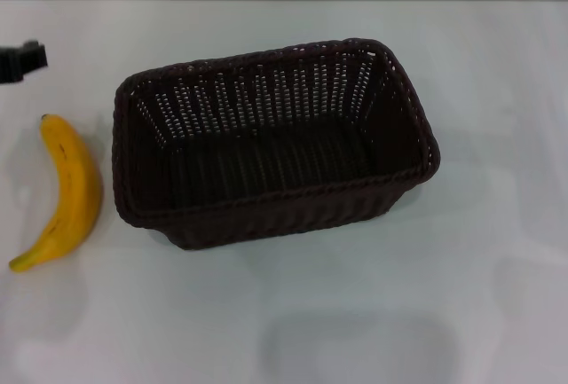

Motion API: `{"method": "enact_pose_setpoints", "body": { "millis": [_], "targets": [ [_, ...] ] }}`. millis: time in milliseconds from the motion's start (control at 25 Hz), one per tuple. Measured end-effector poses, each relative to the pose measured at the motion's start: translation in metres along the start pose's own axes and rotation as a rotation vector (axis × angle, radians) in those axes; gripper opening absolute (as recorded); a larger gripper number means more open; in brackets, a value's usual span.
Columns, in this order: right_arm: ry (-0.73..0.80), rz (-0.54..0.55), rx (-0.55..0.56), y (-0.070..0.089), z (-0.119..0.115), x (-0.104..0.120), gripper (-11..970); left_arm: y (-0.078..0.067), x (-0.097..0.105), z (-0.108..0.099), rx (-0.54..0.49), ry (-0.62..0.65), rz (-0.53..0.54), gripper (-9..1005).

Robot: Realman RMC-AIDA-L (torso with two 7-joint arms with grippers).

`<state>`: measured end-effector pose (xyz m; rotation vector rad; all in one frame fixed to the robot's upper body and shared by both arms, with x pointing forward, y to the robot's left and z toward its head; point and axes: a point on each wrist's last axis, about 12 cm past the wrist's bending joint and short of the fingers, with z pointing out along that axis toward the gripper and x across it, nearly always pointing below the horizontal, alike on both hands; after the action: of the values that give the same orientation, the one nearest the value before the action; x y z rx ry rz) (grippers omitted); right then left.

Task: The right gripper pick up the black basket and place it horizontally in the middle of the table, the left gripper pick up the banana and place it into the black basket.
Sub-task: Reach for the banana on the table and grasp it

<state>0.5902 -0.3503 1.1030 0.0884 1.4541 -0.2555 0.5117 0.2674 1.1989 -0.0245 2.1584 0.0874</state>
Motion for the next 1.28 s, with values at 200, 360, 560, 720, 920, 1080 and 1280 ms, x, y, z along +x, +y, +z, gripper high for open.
{"method": "enact_pose_setpoints", "body": {
  "millis": [200, 360, 560, 720, 920, 1080, 1280],
  "targets": [
    [-0.003, 0.0, 0.007, -0.002, -0.001, 0.0, 841, -0.002, 0.004, -0.002, -0.015, 0.076, 0.002, 875],
    [-0.006, -0.002, 0.008, -0.004, -0.001, -0.001, 841, 0.0, 0.009, 0.001, -0.014, 0.079, -0.021, 875],
    [-0.01, -0.002, 0.009, -0.004, -0.001, -0.002, 841, 0.002, 0.018, 0.01, 0.005, 0.089, -0.068, 875],
    [-0.014, 0.001, 0.009, -0.004, -0.001, -0.003, 841, 0.004, 0.028, 0.021, 0.005, 0.121, -0.082, 875],
    [-0.017, 0.004, 0.006, -0.002, -0.001, -0.004, 840, 0.003, 0.037, 0.034, 0.025, 0.146, -0.092, 875],
    [-0.019, 0.008, 0.001, -0.001, -0.001, -0.005, 840, 0.002, 0.043, 0.043, 0.037, 0.165, -0.095, 872],
    [-0.018, 0.009, -0.001, 0.0, -0.001, -0.005, 840, 0.0, 0.048, 0.051, 0.04, 0.183, -0.093, 869]
  ]
}}
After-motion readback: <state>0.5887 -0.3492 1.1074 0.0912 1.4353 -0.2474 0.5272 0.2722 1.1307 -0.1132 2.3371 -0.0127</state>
